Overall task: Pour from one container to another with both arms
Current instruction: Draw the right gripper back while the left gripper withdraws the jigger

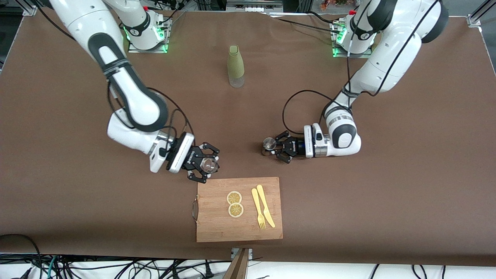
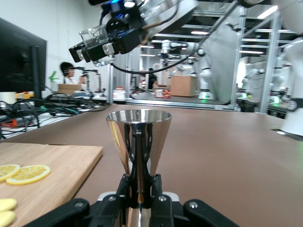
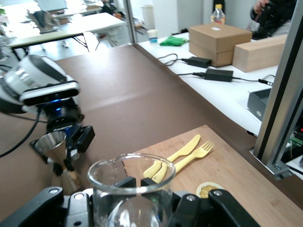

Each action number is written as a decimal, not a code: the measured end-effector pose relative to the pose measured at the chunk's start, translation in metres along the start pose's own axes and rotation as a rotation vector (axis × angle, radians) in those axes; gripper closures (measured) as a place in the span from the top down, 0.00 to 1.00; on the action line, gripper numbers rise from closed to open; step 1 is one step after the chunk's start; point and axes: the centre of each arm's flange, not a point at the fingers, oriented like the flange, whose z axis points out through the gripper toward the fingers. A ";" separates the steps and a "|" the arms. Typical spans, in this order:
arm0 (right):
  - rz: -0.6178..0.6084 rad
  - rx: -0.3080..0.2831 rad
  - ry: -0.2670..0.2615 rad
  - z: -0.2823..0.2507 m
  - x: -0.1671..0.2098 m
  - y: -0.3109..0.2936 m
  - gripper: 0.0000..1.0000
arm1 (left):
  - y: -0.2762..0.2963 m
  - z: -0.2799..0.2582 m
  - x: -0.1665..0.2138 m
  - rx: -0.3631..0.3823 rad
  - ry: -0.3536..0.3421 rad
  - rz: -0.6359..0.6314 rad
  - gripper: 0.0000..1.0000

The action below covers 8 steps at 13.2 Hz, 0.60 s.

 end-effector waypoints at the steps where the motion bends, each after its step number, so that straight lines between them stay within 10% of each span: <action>1: -0.030 0.042 0.025 -0.011 -0.009 0.008 0.12 | -0.002 -0.015 -0.001 -0.025 0.001 0.010 0.20; 8: -0.105 0.323 0.159 -0.089 -0.125 0.023 0.12 | -0.008 -0.164 -0.018 -0.177 -0.060 0.044 0.20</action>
